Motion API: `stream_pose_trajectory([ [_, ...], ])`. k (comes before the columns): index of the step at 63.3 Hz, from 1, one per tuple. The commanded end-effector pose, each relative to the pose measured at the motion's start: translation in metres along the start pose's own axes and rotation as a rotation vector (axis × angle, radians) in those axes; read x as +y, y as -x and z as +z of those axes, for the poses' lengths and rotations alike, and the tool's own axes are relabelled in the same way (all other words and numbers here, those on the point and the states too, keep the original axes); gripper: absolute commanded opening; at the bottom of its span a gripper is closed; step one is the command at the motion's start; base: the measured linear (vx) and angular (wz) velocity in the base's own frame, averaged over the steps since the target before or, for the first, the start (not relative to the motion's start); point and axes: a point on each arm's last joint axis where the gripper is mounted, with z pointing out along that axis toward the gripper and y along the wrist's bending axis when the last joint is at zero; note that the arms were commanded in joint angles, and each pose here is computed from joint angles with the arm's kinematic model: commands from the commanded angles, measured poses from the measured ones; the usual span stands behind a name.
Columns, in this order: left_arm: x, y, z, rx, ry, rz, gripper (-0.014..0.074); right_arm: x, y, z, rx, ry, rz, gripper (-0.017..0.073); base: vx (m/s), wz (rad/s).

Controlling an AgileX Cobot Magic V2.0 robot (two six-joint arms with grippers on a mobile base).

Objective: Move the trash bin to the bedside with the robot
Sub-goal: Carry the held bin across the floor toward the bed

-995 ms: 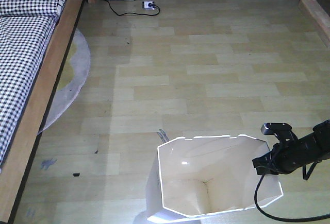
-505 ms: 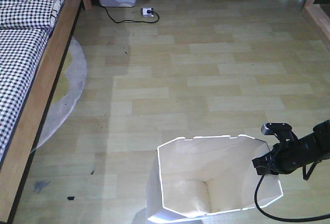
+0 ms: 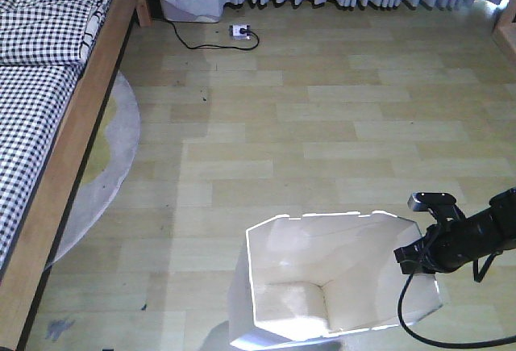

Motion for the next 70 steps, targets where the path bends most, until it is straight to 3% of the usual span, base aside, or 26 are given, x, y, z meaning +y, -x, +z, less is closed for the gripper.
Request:
stream_pose_trajectory([
  [1,-0.0006,0.0139,-0.002,-0.099,-0.007,-0.009,-0.0006,0.0193,0.0146,-0.0198,-0.084,0.165,-0.006,-0.0005,0.26,0.05],
  [70,-0.0006,0.0139,-0.002,-0.099,-0.007,-0.009,-0.0006,0.0193,0.0146,-0.0198,-0.084,0.165,-0.006,-0.0005,0.29,0.01],
])
